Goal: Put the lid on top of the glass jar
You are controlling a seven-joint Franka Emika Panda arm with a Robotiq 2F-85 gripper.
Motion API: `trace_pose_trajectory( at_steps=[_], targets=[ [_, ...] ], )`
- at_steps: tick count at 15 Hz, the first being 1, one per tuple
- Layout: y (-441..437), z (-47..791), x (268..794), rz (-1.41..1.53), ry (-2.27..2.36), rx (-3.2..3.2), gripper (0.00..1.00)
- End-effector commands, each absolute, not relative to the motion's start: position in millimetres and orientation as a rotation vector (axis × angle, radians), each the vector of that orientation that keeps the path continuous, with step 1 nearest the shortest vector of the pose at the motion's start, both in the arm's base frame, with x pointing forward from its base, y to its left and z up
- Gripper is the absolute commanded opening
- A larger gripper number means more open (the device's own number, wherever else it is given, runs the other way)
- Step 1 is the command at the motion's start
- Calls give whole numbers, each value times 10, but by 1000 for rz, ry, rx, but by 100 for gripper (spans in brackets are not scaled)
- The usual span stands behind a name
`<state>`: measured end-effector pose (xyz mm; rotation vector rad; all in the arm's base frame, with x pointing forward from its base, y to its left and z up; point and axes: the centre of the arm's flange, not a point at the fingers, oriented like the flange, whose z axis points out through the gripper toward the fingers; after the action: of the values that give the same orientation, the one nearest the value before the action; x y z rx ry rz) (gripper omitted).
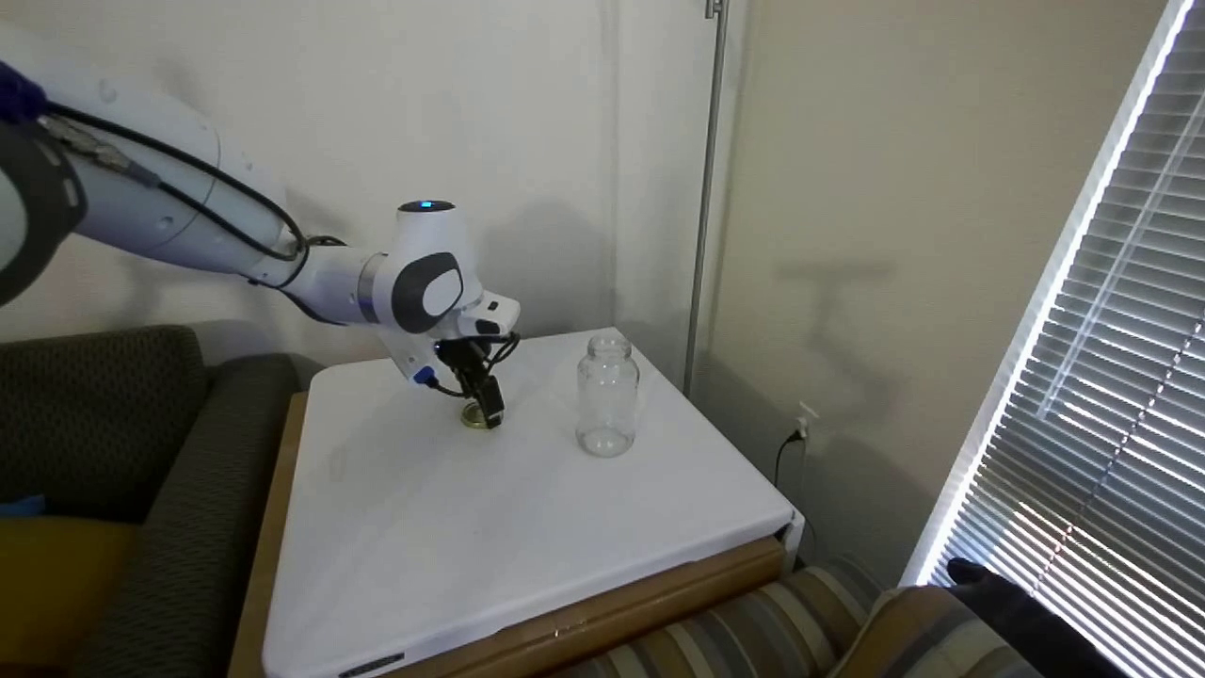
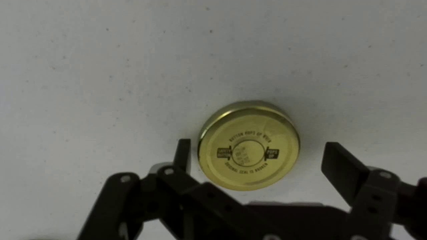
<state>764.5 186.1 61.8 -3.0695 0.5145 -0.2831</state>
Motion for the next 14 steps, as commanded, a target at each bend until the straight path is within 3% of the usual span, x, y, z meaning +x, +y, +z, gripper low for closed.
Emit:
trace_pose_trajectory(
  at_steps=[1, 4, 5, 7, 10, 14],
  targets=[
    [1813, 503, 7733, -258, 496, -3049, 100],
    [1766, 527, 7735, -269, 506, -3055, 96],
    [1746, 537, 7732, -273, 512, -3055, 75],
    [1724, 553, 7734, -277, 514, -3054, 69],
    [1733, 640, 7748, -275, 491, -3068, 47],
    [1828, 792, 7704, -222, 390, -3093, 47]
  ],
)
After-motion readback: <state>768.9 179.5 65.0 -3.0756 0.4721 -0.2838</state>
